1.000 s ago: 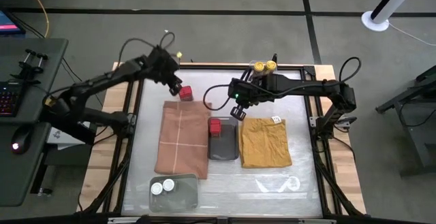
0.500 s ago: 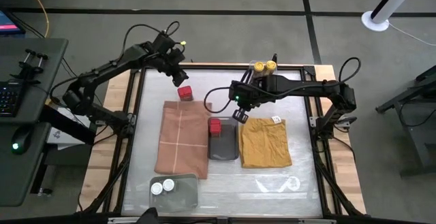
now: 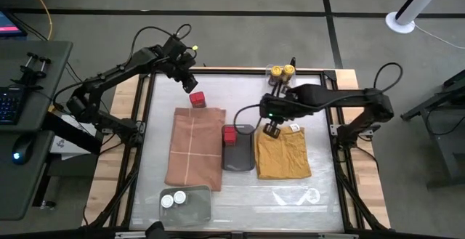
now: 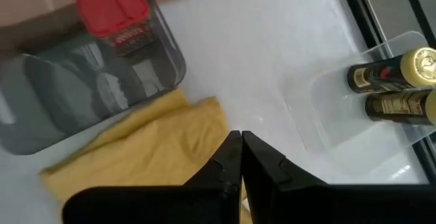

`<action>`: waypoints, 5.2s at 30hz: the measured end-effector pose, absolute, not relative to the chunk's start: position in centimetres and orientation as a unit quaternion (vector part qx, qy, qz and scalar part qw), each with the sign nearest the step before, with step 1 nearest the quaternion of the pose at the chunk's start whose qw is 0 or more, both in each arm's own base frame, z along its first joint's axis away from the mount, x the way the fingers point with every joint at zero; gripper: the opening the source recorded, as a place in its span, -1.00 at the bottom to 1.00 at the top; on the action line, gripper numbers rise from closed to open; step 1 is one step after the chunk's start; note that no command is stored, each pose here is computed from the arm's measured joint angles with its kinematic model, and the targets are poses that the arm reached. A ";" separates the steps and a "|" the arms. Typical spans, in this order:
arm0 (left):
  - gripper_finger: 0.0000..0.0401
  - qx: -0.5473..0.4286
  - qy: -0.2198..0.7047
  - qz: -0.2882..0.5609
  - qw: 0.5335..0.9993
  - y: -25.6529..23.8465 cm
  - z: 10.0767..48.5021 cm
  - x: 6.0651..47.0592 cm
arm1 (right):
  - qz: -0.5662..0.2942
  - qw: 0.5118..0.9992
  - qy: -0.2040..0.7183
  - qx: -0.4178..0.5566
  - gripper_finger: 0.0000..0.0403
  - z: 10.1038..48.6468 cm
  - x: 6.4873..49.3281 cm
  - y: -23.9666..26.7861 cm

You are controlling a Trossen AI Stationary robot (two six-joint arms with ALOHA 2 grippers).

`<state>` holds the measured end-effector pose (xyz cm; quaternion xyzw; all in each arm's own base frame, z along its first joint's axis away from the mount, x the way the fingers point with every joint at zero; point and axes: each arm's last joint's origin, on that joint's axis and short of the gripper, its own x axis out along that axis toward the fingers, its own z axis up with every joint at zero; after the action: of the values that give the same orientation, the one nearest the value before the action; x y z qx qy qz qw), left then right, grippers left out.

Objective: Sort spices by type
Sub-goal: Put the red seasoning can into the black bin, then adjust the right red seasoning can in the black bin

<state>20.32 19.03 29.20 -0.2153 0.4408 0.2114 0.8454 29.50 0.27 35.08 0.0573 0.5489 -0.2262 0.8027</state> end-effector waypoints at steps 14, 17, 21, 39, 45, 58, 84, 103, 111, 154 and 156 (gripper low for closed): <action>0.17 -0.249 0.515 0.188 0.799 19.4 27.1 20.9 | -0.282 0.794 0.478 0.248 -1.00 29.2 20.9 3.1; 0.35 -0.242 0.543 0.173 0.785 19.7 26.6 21.8 | -0.276 0.795 0.455 0.291 -1.00 27.4 20.2 3.8; 0.52 -0.202 0.574 0.184 0.772 20.1 26.0 23.6 | -0.264 0.794 0.437 0.328 -1.00 25.8 20.1 4.6; 0.57 -0.083 0.667 0.168 0.721 18.5 22.7 27.2 | -0.255 0.790 0.430 0.355 -1.00 25.3 20.2 5.6; 0.57 -0.102 0.676 0.156 0.713 19.0 21.6 27.2 | -0.251 0.791 0.426 0.359 -1.00 25.3 20.3 5.6; 0.54 -0.122 0.703 0.153 0.684 18.4 18.1 26.4 | -0.244 0.795 0.428 0.354 -1.00 25.4 20.3 5.6; -0.08 0.045 0.532 0.057 0.843 14.8 30.5 31.4 | -0.247 0.807 0.410 0.346 -1.00 25.5 20.4 5.8; -0.08 0.589 0.372 -0.218 0.683 0.0 29.2 38.7 | -0.205 0.805 0.431 0.352 -1.00 25.8 19.8 7.1; -0.08 0.637 0.370 -0.266 0.622 -0.5 27.7 39.2 | -0.202 0.808 0.433 0.346 -1.00 25.8 19.8 7.1; 0.39 0.596 0.422 -0.270 0.628 0.2 25.0 40.4 | -0.177 0.827 0.405 0.349 -1.00 26.2 20.5 7.3; 0.39 0.599 0.413 -0.254 0.638 0.5 26.5 39.7 | -0.151 0.845 0.378 0.347 -1.00 26.7 21.1 7.3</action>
<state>39.75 0.49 26.53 0.5986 0.4128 -0.2543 0.6377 21.12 7.31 26.70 0.3472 0.3776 -0.1505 0.8451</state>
